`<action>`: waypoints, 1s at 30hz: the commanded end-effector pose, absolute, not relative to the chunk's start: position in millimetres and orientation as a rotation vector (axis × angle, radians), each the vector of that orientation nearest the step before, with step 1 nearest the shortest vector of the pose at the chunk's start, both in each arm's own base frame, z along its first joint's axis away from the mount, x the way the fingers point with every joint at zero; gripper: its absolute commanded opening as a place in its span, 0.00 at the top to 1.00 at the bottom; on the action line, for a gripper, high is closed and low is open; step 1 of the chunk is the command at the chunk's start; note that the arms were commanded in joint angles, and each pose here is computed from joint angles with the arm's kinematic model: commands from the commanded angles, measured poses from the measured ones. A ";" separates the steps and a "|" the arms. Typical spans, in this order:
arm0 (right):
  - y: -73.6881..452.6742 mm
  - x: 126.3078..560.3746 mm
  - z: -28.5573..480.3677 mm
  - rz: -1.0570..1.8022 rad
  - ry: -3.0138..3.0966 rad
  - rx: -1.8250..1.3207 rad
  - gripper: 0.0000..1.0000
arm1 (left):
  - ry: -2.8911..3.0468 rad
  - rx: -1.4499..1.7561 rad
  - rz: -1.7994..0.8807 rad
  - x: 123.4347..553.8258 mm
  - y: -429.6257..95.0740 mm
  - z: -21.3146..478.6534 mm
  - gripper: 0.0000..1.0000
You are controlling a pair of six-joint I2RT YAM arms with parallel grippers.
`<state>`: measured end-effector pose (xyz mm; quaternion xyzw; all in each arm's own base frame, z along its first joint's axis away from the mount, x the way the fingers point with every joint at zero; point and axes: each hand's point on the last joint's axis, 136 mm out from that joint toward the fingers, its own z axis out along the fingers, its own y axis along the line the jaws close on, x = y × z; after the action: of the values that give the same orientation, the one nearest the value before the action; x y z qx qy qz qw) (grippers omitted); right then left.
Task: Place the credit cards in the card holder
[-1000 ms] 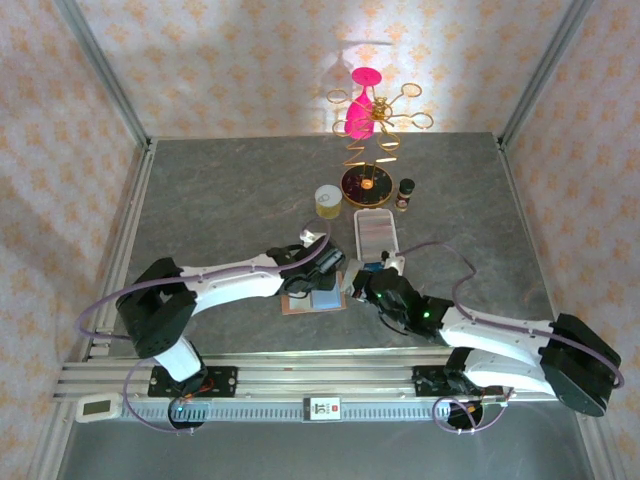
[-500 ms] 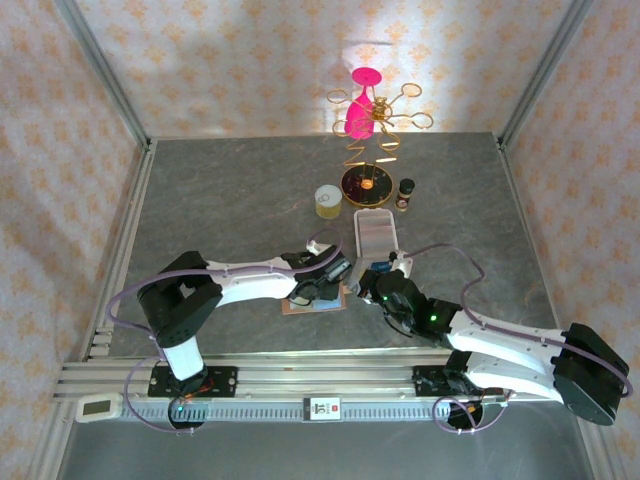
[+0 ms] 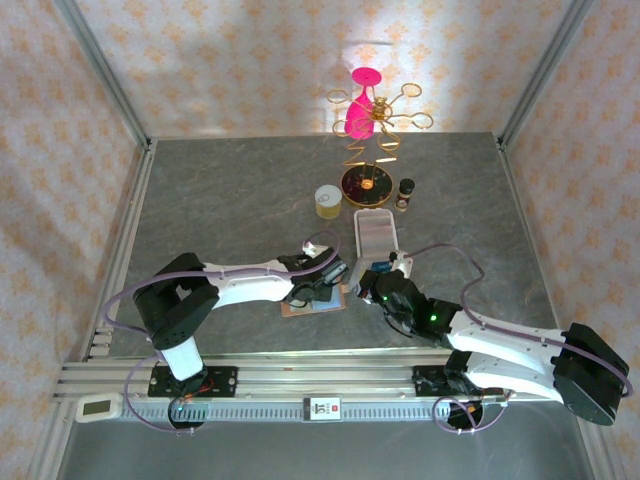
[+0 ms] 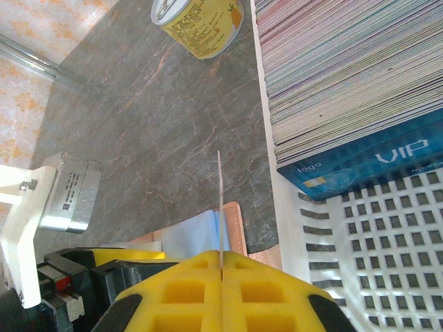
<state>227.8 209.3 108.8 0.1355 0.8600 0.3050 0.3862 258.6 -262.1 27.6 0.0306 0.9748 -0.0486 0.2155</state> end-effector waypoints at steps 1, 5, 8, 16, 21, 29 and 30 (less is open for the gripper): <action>205.3 228.7 105.4 0.739 2.193 0.356 1.00 | 2.694 0.089 -0.056 254.7 -245.3 29.4 0.60; 208.4 228.5 105.6 0.749 2.199 0.351 1.00 | 2.685 0.078 -0.072 254.6 -241.7 32.5 0.64; 210.4 228.4 106.5 0.759 2.201 0.345 1.00 | 2.688 0.070 -0.094 253.5 -240.1 33.5 0.66; 228.5 225.5 106.8 0.821 2.233 0.274 1.00 | 2.682 0.051 -0.122 250.8 -233.3 36.4 0.70; 250.0 221.8 105.5 0.876 2.269 0.181 1.00 | 2.676 0.036 -0.143 249.3 -228.2 36.1 0.75; 275.1 221.3 101.8 0.942 2.297 0.120 1.00 | 2.654 0.003 -0.187 248.7 -222.6 40.7 0.79; 277.3 221.3 101.1 0.949 2.299 0.117 1.00 | 2.654 0.000 -0.196 247.9 -221.9 40.4 0.79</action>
<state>218.8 261.7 88.8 0.0582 0.8855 0.3353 0.3163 245.3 -225.2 34.8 0.0103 0.9723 -0.0599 0.2259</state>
